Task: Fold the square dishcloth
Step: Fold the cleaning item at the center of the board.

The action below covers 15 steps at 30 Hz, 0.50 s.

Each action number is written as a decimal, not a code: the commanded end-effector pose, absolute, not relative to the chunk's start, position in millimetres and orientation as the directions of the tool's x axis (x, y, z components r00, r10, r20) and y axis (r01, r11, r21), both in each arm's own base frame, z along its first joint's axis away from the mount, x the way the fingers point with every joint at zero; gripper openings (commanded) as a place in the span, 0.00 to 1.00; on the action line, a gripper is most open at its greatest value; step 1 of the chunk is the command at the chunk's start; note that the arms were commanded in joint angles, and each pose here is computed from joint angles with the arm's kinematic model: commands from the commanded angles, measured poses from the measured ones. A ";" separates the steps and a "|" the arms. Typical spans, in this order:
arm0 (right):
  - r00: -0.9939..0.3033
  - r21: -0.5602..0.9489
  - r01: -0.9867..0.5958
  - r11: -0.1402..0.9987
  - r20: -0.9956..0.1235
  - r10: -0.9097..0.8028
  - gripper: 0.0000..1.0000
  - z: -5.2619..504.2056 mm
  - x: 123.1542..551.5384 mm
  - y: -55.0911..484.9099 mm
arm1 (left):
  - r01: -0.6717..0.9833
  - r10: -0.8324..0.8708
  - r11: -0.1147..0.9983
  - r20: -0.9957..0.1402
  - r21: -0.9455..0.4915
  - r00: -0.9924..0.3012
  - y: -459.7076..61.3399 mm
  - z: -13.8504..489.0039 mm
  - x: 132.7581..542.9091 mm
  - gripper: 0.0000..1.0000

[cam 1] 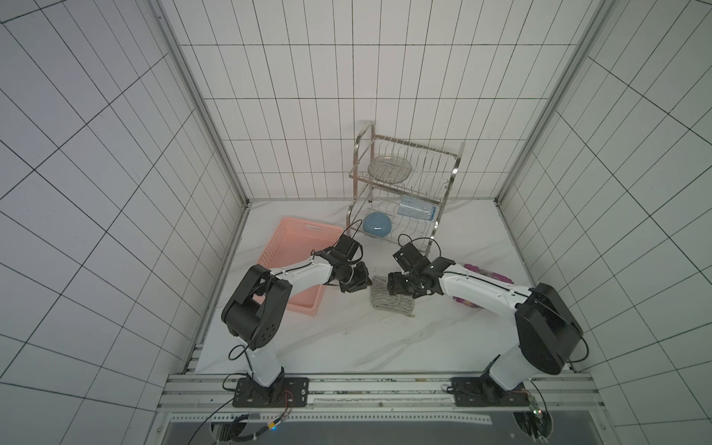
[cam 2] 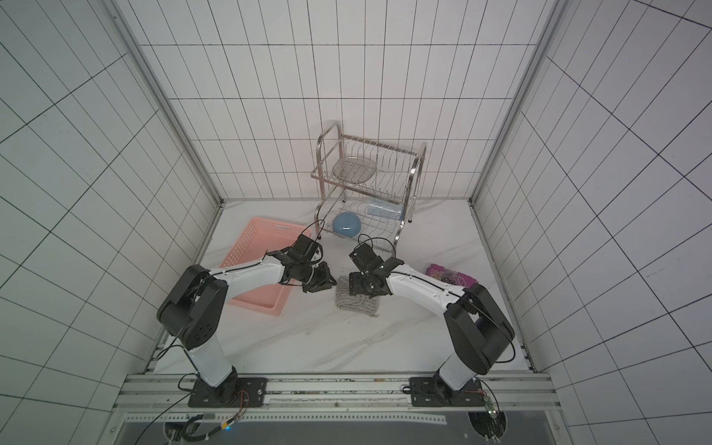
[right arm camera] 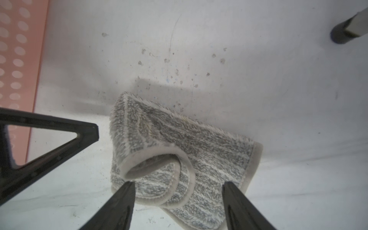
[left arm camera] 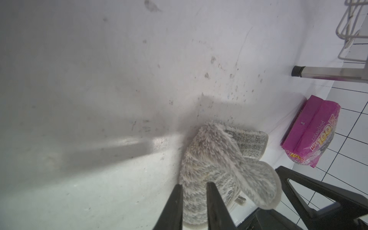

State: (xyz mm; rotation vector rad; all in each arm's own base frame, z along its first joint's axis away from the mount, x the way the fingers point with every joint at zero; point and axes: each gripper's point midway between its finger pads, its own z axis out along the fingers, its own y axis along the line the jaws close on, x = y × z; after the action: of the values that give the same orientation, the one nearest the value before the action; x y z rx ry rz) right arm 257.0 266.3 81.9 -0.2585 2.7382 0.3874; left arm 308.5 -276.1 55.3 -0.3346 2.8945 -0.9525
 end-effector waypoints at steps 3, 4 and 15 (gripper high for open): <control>-0.921 0.231 -0.213 0.949 -0.373 -0.116 0.74 78.8 249.5 258.9 | -0.167 -0.219 0.775 -0.011 -0.610 -0.976 -285.1 54.5 317.0 0.22; -0.920 0.227 -0.221 0.948 -0.370 -0.126 0.74 76.8 249.7 259.9 | -0.168 -0.218 0.776 -0.009 -0.608 -0.976 -285.7 53.4 317.1 0.22; -0.912 0.214 -0.284 0.935 -0.360 -0.195 0.76 55.6 261.4 278.1 | -0.162 -0.205 0.777 -0.001 -0.609 -0.979 -292.9 50.1 316.6 0.22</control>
State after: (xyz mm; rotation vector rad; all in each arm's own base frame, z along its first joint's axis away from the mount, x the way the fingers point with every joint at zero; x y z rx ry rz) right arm 255.5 269.3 52.5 -0.3198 2.7760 0.3609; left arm 309.9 -284.3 45.3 -0.3237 2.9203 -0.9539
